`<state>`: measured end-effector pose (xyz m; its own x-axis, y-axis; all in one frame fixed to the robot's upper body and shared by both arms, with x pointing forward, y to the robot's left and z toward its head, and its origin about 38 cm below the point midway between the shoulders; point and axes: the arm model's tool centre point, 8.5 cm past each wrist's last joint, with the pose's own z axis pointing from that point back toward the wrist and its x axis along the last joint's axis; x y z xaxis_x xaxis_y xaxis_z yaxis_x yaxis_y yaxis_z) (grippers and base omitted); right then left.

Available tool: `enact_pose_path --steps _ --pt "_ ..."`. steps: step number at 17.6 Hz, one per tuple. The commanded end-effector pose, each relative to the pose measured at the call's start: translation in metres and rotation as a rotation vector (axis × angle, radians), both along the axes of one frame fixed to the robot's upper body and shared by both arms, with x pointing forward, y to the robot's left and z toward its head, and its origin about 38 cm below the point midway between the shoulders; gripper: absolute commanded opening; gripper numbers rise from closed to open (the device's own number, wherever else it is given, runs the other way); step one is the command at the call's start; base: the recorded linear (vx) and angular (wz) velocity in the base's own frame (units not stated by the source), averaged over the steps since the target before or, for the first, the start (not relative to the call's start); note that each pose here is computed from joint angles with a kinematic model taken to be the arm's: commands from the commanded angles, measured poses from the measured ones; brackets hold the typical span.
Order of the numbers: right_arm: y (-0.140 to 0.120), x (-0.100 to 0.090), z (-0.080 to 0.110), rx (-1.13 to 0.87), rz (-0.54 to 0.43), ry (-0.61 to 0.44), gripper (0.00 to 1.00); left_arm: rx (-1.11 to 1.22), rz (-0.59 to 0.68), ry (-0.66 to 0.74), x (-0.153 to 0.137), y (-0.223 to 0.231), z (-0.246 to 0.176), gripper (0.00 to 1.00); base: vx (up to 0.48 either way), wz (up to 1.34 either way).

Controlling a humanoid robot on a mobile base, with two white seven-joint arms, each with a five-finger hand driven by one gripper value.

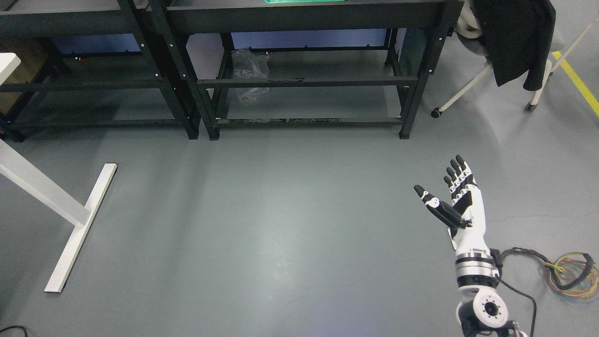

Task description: Pick pink block from left shelf to tray

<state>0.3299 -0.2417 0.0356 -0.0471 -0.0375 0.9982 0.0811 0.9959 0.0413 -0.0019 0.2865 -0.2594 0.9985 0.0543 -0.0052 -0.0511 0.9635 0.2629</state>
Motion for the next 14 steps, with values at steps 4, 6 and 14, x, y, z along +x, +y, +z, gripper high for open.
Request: enact_pose_path --steps 4,6,14 --pt "-0.008 0.007 0.005 -0.059 0.008 0.012 1.0 0.017 -0.004 -0.047 0.025 0.011 0.001 1.0 0.148 0.06" --pt "-0.022 0.014 0.018 -0.39 -0.013 -0.029 0.99 0.017 -0.004 -0.047 0.025 0.011 0.001 1.0 0.224 -0.01" --pt "-0.044 0.023 0.052 -1.255 -0.088 -0.162 0.99 0.017 -0.004 -0.047 0.025 0.011 0.001 1.0 0.228 0.06"
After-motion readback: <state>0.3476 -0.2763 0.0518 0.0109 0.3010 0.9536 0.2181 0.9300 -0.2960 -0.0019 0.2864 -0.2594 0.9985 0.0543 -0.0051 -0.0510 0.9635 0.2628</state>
